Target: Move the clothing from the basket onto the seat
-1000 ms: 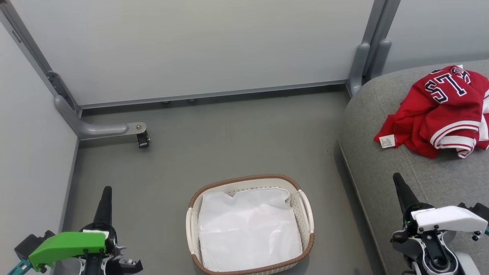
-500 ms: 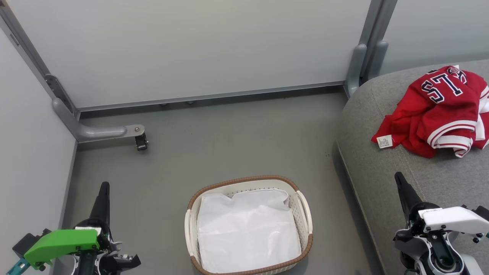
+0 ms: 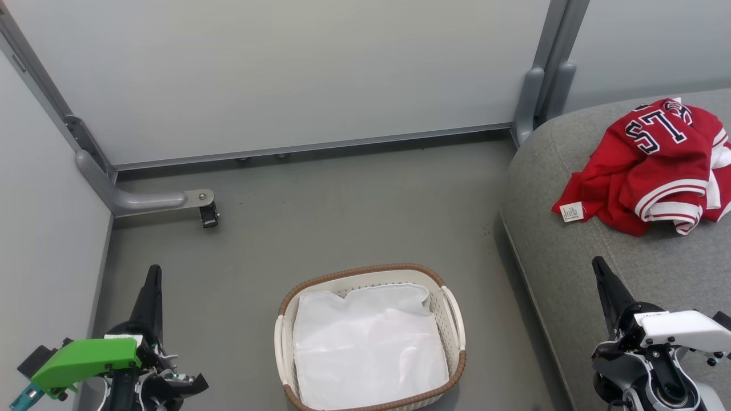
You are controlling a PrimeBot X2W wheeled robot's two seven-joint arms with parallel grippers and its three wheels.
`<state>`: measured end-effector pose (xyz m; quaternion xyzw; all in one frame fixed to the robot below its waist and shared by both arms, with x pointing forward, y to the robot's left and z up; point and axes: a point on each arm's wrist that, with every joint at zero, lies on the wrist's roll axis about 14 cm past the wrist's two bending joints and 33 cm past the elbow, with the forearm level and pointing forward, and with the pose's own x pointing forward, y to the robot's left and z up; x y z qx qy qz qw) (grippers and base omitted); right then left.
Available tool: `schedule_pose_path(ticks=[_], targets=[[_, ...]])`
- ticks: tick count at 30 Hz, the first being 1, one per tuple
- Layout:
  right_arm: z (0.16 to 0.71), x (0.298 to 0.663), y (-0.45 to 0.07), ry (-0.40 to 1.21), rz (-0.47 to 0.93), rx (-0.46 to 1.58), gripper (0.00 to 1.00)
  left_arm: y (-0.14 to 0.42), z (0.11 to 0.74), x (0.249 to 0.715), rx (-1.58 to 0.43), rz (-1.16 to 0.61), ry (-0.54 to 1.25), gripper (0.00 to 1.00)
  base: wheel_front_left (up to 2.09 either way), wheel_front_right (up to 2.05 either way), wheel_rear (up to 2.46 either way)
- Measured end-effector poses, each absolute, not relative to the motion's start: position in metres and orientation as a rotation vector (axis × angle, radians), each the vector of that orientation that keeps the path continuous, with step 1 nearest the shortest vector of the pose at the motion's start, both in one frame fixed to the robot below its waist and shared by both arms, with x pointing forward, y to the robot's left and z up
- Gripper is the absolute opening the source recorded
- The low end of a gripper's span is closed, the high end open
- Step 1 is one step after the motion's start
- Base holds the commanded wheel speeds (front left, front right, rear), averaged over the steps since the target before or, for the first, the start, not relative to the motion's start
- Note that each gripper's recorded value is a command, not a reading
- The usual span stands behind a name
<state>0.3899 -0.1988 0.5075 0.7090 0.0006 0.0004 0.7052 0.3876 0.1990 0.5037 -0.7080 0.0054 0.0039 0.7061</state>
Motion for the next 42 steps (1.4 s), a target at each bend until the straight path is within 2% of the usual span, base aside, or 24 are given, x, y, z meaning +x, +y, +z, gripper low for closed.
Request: schedule_pose_path(ticks=[42], targets=[[0.5075, 0.3899, -0.1989, 0.001, 0.001, 1.576, 0.00, 0.1998, 0.5041, 0.3876, -1.575, 0.008, 0.009, 0.00, 0.00, 0.00, 0.00]])
